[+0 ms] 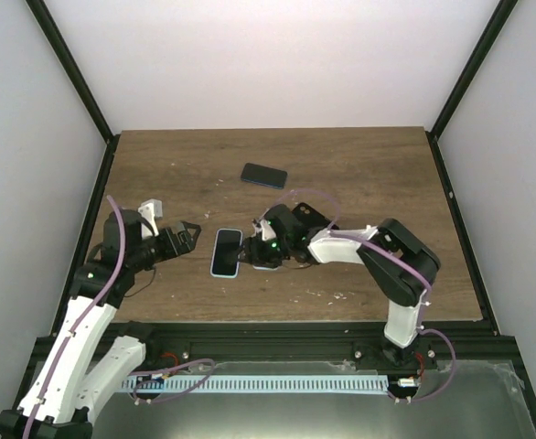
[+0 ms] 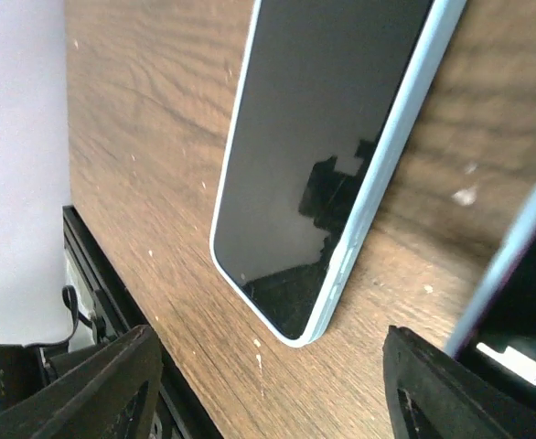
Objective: Put the phone into the phone case
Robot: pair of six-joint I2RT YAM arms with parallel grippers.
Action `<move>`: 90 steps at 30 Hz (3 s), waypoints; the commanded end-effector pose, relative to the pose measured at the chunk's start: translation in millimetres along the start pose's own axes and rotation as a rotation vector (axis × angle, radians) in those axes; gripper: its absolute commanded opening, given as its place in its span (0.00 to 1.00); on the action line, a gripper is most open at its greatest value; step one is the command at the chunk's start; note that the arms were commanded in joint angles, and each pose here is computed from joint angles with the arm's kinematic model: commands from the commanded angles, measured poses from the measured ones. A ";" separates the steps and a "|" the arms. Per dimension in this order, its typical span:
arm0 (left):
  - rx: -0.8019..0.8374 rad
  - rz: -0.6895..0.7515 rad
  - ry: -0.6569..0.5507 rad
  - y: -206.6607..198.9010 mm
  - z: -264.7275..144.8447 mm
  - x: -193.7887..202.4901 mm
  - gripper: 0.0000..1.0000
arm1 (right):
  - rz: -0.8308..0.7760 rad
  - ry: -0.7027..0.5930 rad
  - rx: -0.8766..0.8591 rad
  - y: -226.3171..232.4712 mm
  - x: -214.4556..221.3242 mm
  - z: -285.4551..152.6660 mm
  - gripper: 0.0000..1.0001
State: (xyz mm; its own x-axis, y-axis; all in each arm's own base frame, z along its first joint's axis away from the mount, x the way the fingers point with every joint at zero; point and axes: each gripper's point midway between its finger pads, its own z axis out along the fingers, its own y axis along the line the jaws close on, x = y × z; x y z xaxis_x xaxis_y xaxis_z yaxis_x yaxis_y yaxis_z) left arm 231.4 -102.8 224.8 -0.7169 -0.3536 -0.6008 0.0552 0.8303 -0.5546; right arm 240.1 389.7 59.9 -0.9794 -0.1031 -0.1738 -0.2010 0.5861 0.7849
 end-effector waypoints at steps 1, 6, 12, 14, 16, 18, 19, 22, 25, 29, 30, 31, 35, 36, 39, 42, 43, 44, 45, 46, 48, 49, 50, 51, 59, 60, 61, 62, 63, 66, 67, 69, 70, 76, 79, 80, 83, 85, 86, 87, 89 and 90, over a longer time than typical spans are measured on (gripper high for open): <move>0.007 0.020 0.002 -0.5 1.5 0.5 1.00 | -0.086 -0.105 0.062 4.0 -34.2 -34.9 0.71; 0.011 0.021 0.009 -1.2 1.1 2.1 1.00 | -0.170 -0.210 0.157 -9.7 -77.0 -69.3 0.94; 0.025 0.024 0.016 -4.6 1.2 1.4 1.00 | -0.248 -0.357 0.371 -35.6 -144.5 -104.0 1.00; 0.025 0.026 0.020 -4.9 2.0 1.3 1.00 | -0.265 -0.409 0.399 -42.0 -168.9 -113.8 1.00; 0.021 0.025 0.022 -4.2 2.9 1.0 1.00 | -0.274 -0.442 0.407 -45.8 -190.7 -116.6 1.00; 0.019 0.021 0.023 -3.3 3.7 2.0 1.00 | -0.278 -0.467 0.411 -51.8 -213.2 -118.5 1.00; 0.021 0.019 0.024 -3.1 4.3 2.7 1.00 | -0.291 -0.476 0.412 -54.3 -223.0 -116.4 1.00; 0.021 0.012 0.023 -2.2 4.3 3.9 1.00 | -0.416 -0.508 0.425 -51.6 -250.2 -113.9 1.00; 0.026 0.008 0.024 -3.5 2.9 4.1 1.00 | -0.607 -0.465 0.462 -52.7 -266.7 -102.6 1.00; 0.031 0.005 0.024 -4.3 2.2 4.7 1.00 | -0.782 -0.370 0.494 -56.4 -278.4 -88.7 1.00; 0.031 0.002 0.027 -4.0 2.8 5.3 1.00 | -0.800 -0.353 0.505 -58.9 -283.7 -85.0 1.00; 0.031 0.002 0.027 -3.8 3.1 5.4 1.00 | -0.816 -0.350 0.511 -56.4 -293.4 -84.3 1.00; 0.030 -0.003 0.036 -3.6 4.8 6.1 1.00 | -0.816 -0.306 0.535 -74.9 -309.0 -72.3 1.00; 0.028 -0.003 0.039 -3.4 5.1 6.5 1.00 | -0.814 -0.302 0.528 -78.7 -311.2 -70.9 1.00; 0.027 -0.002 0.043 -3.3 5.6 6.7 1.00 | -0.795 -0.282 0.513 -96.6 -314.2 -64.6 1.00; 0.023 -0.001 0.049 -2.6 7.0 6.7 1.00 | -0.786 -0.278 0.488 -103.9 -319.3 -61.1 1.00; 0.021 -0.002 0.050 -2.4 7.6 6.7 1.00 | -0.781 -0.268 0.475 -106.2 -317.7 -58.0 1.00; 0.022 -0.002 0.051 -2.6 8.1 6.3 1.00 | -0.776 -0.259 0.460 -107.9 -315.8 -55.4 1.00; 0.020 -0.002 0.052 -2.4 8.9 6.2 1.00 | -0.772 -0.246 0.450 -110.1 -313.1 -52.3 1.00; 0.018 -0.003 0.053 -2.2 9.5 5.9 1.00 | -0.769 -0.239 0.445 -111.4 -311.3 -50.6 1.00; 0.016 -0.003 0.057 -1.7 10.5 6.1 1.00 | -0.762 -0.220 0.446 -116.9 -307.4 -47.2 1.00; 0.012 -0.006 0.060 -0.8 11.2 6.7 1.00 | -0.761 -0.210 0.450 -119.6 -305.4 -46.1 1.00; 0.012 -0.006 0.061 -0.3 11.8 7.4 1.00 | -0.758 -0.199 0.454 -122.8 -303.3 -44.9 1.00; 0.012 -0.008 0.060 0.0 12.1 7.8 1.00 | -0.755 -0.189 0.459 -125.4 -301.4 -44.0 1.00; 0.020 -0.020 0.054 0.0 9.4 10.1 1.00 | -0.730 -0.122 0.406 -123.4 -281.9 -41.7 0.99; 0.022 -0.022 0.053 -0.2 9.0 10.3 1.00 | -0.728 -0.122 0.403 -119.8 -280.2 -44.2 0.99; 0.024 -0.022 0.052 -0.6 8.6 10.6 1.00 | -0.724 -0.123 0.402 -116.8 -278.7 -47.1 0.98; 0.026 -0.023 0.051 -0.9 8.0 10.6 1.00 | -0.721 -0.121 0.400 -114.2 -276.1 -50.0 0.96; 0.029 -0.023 0.050 -1.5 7.6 10.7 1.00 | -0.716 -0.120 0.401 -112.5 -273.3 -53.2 0.96; 0.037 -0.028 0.050 -3.0 6.8 10.3 1.00 | -0.719 -0.143 0.408 -96.2 -269.8 -67.7 0.93; 0.041 -0.028 0.050 -4.0 6.7 10.1 1.00 | -0.722 -0.150 0.414 -92.3 -268.6 -70.8 0.92; 0.046 -0.027 0.052 -5.5 6.9 9.3 1.00 | -0.728 -0.162 0.435 -86.7 -268.2 -75.7 0.91; 0.047 -0.024 0.054 -6.0 6.7 9.1 1.00 | -0.731 -0.166 0.445 -84.0 -268.4 -76.8 0.91; 0.048 -0.034 0.058 -4.4 11.3 10.7 1.00 | -0.645 -0.249 0.526 -87.4 -288.5 -78.3 0.90; 0.056 -0.044 0.060 -5.2 12.8 11.1 1.00 | -0.652 -0.269 0.593 -96.3 -293.2 -74.5 0.92; 0.060 -0.047 0.061 -5.8 12.8 11.2 1.00 | -0.664 -0.268 0.595 -96.4 -293.2 -71.5 0.92; 0.058 -0.048 0.062 -5.3 12.4 12.1 1.00 | -0.713 -0.263 0.580 -92.9 -291.4 -60.2 0.92; 0.056 -0.048 0.060 -4.5 12.4 12.1 1.00 | -0.752 -0.263 0.583 -90.1 -292.0 -53.2 0.93; 0.054 -0.046 0.061 -4.2 12.8 12.4 1.00 | -0.766 -0.262 0.580 -89.1 -292.5 -49.6 0.94; 0.053 -0.048 0.063 -3.6 13.2 12.8 1.00 | -0.777 -0.262 0.572 -88.0 -293.5 -46.2 0.95; 0.053 -0.052 0.065 -3.8 13.7 12.6 1.00 | -0.786 -0.241 0.572 -96.0 -292.9 -34.6 0.96; 0.056 -0.053 0.066 -4.5 13.7 12.7 1.00 | -0.790 -0.237 0.579 -99.0 -294.2 -31.9 0.97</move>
State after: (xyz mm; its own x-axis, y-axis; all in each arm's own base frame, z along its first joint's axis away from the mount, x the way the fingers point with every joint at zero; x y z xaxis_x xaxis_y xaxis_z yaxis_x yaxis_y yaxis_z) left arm 230.3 -114.8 209.9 -0.7673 -0.3592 -0.5312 0.0459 0.7955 -0.6042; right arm 536.8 321.4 65.6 -0.5767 -0.4674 -0.6700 -0.6589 0.7509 0.0433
